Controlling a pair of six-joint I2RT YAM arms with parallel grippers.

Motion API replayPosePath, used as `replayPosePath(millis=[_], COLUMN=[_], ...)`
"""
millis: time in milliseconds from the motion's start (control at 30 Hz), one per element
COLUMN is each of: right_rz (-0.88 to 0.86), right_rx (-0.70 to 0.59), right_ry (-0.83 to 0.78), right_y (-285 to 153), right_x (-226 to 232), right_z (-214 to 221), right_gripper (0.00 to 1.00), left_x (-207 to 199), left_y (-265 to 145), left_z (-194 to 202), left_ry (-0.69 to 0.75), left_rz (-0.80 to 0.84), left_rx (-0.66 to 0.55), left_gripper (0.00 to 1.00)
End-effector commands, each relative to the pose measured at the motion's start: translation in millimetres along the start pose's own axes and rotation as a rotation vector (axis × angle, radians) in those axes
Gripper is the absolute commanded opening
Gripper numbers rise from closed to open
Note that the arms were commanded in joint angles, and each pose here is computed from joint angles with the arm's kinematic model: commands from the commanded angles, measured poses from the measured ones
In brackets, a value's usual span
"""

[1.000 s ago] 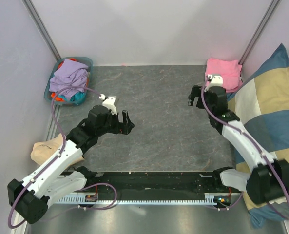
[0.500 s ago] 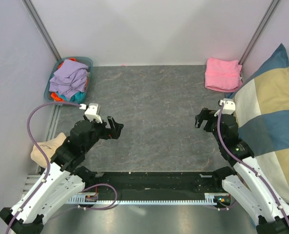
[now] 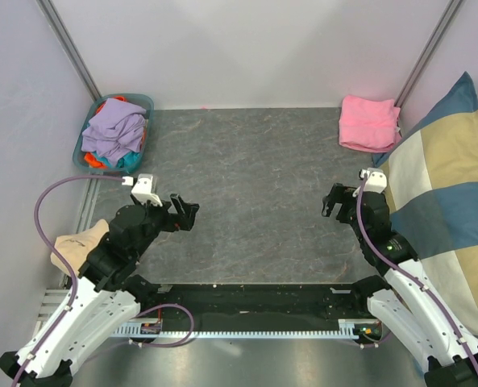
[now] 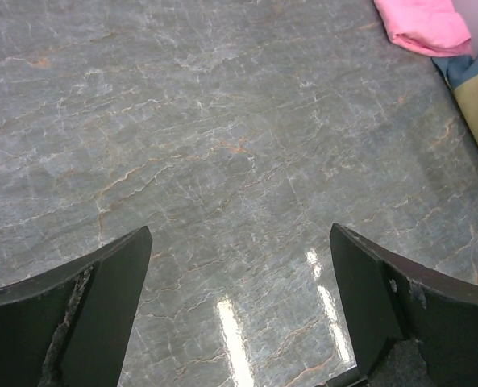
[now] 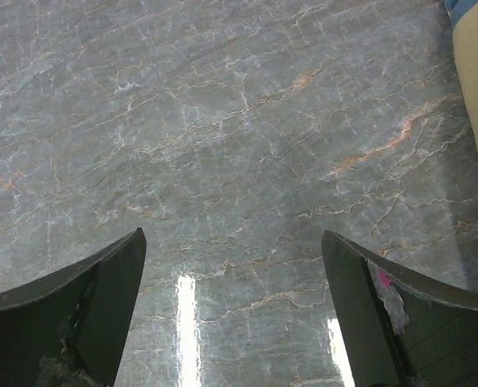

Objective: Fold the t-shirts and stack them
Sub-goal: Neatly place the folded tshirt to the corner

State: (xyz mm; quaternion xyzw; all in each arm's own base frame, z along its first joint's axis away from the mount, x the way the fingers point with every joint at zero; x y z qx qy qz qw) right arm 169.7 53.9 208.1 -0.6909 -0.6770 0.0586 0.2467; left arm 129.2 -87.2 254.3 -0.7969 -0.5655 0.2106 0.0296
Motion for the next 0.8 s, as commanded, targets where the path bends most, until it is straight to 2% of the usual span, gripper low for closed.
replayPosePath(millis=[0, 533, 767], right_rz=[0.010, -0.004, -0.012], right_rx=[-0.024, 0.009, 0.015], right_ry=[0.015, 0.008, 0.003], right_y=[1.9, 6.7, 7.4], right_x=[-0.3, 0.9, 1.7], right_z=[0.7, 6.8, 6.8], right_gripper=[0.98, 0.98, 0.98], left_x=[2.3, 5.2, 7.4], left_y=[-1.5, 0.2, -6.6], left_z=[-1.4, 6.4, -1.1], left_ry=[-0.033, -0.054, -0.067], left_rz=[-0.029, -0.050, -0.076], left_rx=[-0.040, -0.025, -0.078], left_gripper=[1.00, 1.00, 1.00])
Point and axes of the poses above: each gripper's point midway between its finger pads, its own y axis out along the fingers, its own x axis along the line the jaws close on, z = x × y, the point moved 10 cm from there along -y, back along the fingers, and after that the axes turned 2 degrees about y, right-handed, at the moved point
